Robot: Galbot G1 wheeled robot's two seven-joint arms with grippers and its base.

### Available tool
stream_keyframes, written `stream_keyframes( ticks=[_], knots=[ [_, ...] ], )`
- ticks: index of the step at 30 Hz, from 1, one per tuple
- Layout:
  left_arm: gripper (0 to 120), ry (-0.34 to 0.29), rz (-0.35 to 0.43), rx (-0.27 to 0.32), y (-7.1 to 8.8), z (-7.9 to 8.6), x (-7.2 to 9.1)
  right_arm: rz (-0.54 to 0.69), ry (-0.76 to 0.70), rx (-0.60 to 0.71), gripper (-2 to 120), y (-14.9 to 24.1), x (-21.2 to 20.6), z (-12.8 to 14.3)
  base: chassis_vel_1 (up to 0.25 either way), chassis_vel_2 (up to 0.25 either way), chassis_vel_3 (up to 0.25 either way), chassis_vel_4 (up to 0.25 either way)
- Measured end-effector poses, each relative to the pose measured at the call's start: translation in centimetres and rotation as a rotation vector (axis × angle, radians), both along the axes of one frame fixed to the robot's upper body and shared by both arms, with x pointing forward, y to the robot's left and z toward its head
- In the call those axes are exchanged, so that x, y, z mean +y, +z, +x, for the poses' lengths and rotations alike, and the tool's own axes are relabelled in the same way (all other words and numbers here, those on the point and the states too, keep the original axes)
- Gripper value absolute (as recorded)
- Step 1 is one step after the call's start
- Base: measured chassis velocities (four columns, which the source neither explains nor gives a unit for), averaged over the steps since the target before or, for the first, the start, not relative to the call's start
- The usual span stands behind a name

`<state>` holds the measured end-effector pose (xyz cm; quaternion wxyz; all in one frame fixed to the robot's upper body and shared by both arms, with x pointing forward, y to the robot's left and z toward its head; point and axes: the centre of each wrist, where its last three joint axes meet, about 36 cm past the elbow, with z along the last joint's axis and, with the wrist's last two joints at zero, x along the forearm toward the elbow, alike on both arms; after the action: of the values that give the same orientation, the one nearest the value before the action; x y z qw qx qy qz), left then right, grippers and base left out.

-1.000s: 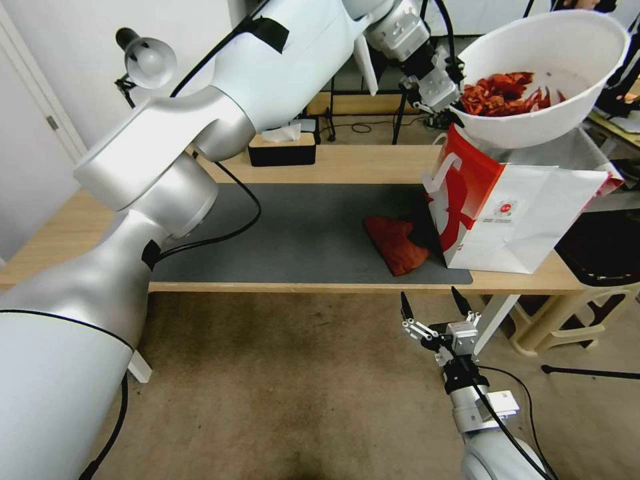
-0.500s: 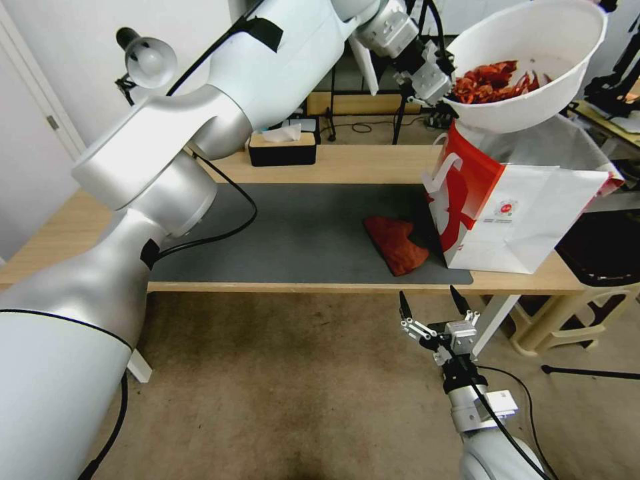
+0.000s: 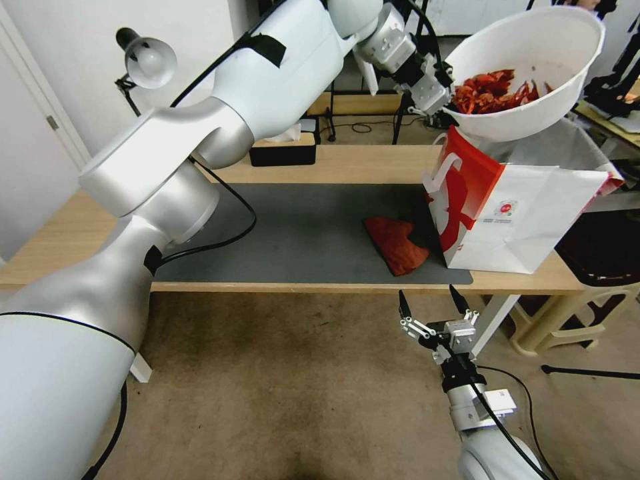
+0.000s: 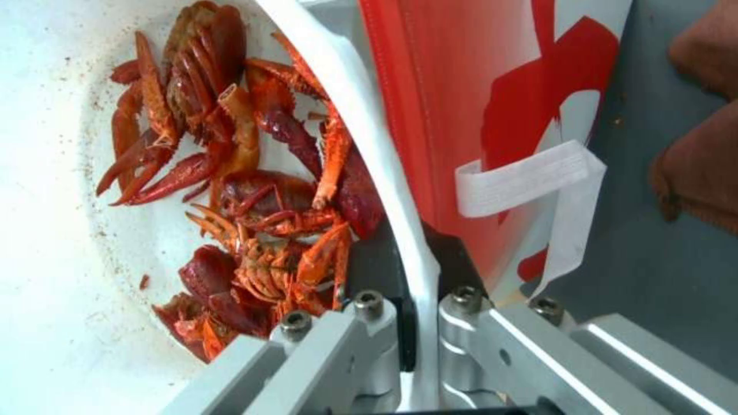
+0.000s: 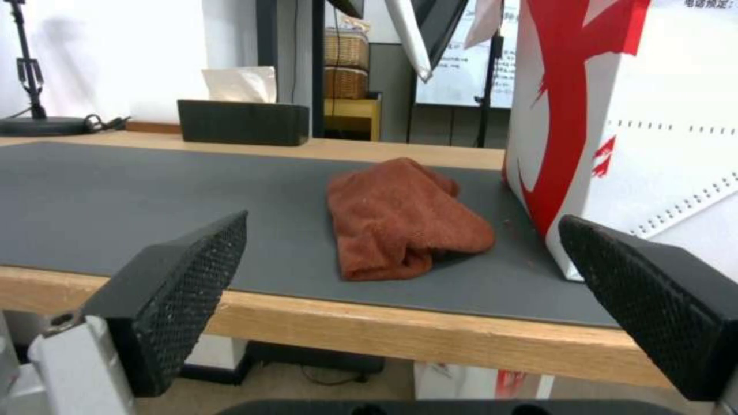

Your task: Sweep shrimp from table into container with towel, then put container into takeout bag.

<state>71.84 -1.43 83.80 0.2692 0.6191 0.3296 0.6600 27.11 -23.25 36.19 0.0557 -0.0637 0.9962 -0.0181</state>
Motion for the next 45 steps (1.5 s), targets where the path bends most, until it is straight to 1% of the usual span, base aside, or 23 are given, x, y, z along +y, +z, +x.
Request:
stream_keyframes(
  ticks=[12, 20, 21, 23, 25, 27, 33, 40, 45],
  knots=[
    [0, 0.005, -0.022, -0.001, -0.7, 0.3, 0.1, 0.000, -0.003, 0.002, 100, -0.1, 0.1, 0.0, 0.000, 0.000, 0.000, 0.000],
    [0, 0.005, -0.044, -0.007, -0.8, 0.3, 0.2, 0.002, -0.004, 0.001, 100, -0.1, 0.2, -0.1, 0.000, 0.000, 0.000, 0.000],
    [0, 0.003, -0.047, -0.005, -1.0, 0.4, 0.1, 0.002, -0.004, 0.003, 100, -0.1, 0.2, -0.1, 0.000, 0.000, 0.000, 0.000],
    [0, -0.002, -0.040, 0.000, -1.7, 0.4, 0.0, 0.002, -0.004, 0.002, 100, -0.1, 0.2, 0.0, 0.000, 0.000, 0.000, 0.000],
    [0, -0.003, -0.038, 0.001, -1.9, 0.5, 0.0, 0.002, -0.004, 0.001, 100, -0.1, 0.2, 0.0, 0.000, 0.000, 0.000, 0.000],
    [0, -0.006, -0.036, 0.007, -2.5, 0.5, -0.1, 0.002, -0.005, -0.003, 100, 0.0, 0.2, 0.2, 0.000, 0.000, 0.000, 0.000],
    [0, -0.006, -0.028, 0.005, -2.7, 0.5, -0.2, 0.004, -0.007, -0.004, 100, 0.0, 0.2, 0.3, 0.000, 0.000, 0.000, 0.000],
    [0, -0.017, -0.009, 0.010, -3.7, 0.4, -0.6, 0.006, -0.009, -0.003, 100, 0.0, 0.2, 0.2, 0.000, 0.000, 0.000, 0.000],
    [0, -0.018, -0.007, 0.009, -3.7, 0.4, -0.6, 0.007, -0.010, -0.003, 100, 0.0, 0.2, 0.2, 0.000, 0.000, 0.000, 0.000]
  ],
)
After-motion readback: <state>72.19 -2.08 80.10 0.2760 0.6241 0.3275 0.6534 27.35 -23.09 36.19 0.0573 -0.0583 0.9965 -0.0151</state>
